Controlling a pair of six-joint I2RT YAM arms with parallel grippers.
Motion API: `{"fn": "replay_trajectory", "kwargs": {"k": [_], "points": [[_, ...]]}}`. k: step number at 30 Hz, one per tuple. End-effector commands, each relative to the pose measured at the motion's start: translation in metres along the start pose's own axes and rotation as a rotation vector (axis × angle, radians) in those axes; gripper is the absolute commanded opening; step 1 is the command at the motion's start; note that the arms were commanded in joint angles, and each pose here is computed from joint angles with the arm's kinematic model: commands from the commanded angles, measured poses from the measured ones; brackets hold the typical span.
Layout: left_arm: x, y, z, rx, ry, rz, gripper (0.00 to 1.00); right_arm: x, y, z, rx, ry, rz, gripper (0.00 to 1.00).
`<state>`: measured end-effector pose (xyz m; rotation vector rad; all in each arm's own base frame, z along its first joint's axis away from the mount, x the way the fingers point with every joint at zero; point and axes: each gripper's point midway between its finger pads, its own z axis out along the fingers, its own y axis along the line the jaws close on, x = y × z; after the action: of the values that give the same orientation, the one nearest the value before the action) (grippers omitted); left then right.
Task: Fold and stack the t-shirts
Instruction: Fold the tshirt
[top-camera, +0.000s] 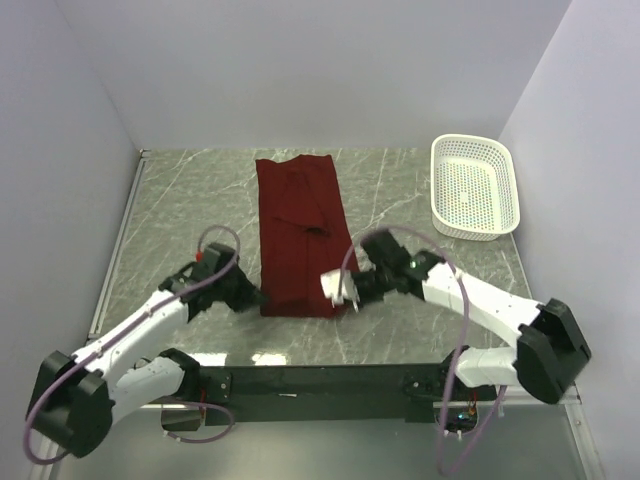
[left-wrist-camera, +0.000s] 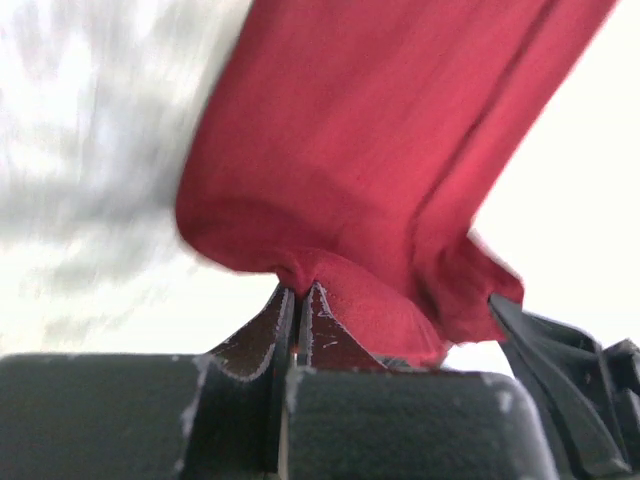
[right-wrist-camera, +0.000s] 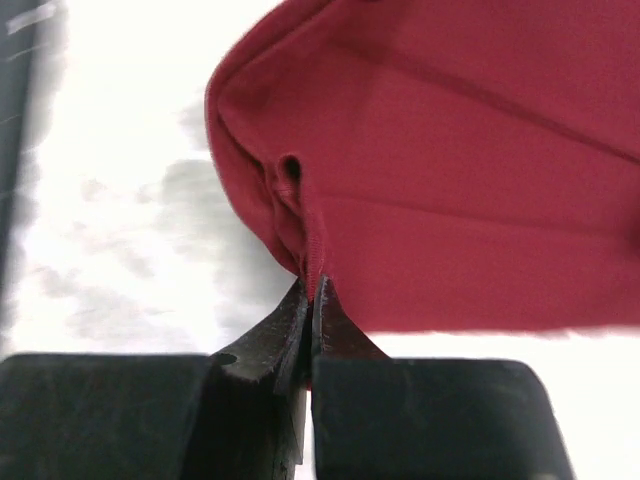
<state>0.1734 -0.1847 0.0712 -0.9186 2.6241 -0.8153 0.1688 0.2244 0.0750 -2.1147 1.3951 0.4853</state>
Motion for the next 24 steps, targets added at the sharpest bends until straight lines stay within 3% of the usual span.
{"fn": "replay_trajectory", "kwargs": {"k": [1,5,6,12,20,24], "points": [[-0.047,-0.046,-0.010,0.119,-0.069,0.059,0.00,-0.015,-0.066,-0.026,0.129,-0.048,0.144,0.00],[-0.105,-0.077,-0.002,0.140,-0.137,0.072,0.00,0.017,-0.139,-0.029,0.199,-0.011,0.325,0.00],[-0.119,-0.101,-0.005,0.194,-0.146,0.086,0.00,0.009,-0.168,-0.038,0.245,-0.029,0.342,0.00],[-0.189,-0.141,0.030,0.211,-0.130,0.079,0.00,0.027,-0.250,-0.029,0.299,-0.026,0.452,0.00],[-0.236,-0.145,0.051,0.213,-0.131,0.047,0.00,0.051,-0.284,-0.003,0.320,0.012,0.527,0.00],[-0.239,-0.140,0.063,0.215,-0.088,0.048,0.00,0.056,-0.296,-0.002,0.342,0.021,0.547,0.00]]}}
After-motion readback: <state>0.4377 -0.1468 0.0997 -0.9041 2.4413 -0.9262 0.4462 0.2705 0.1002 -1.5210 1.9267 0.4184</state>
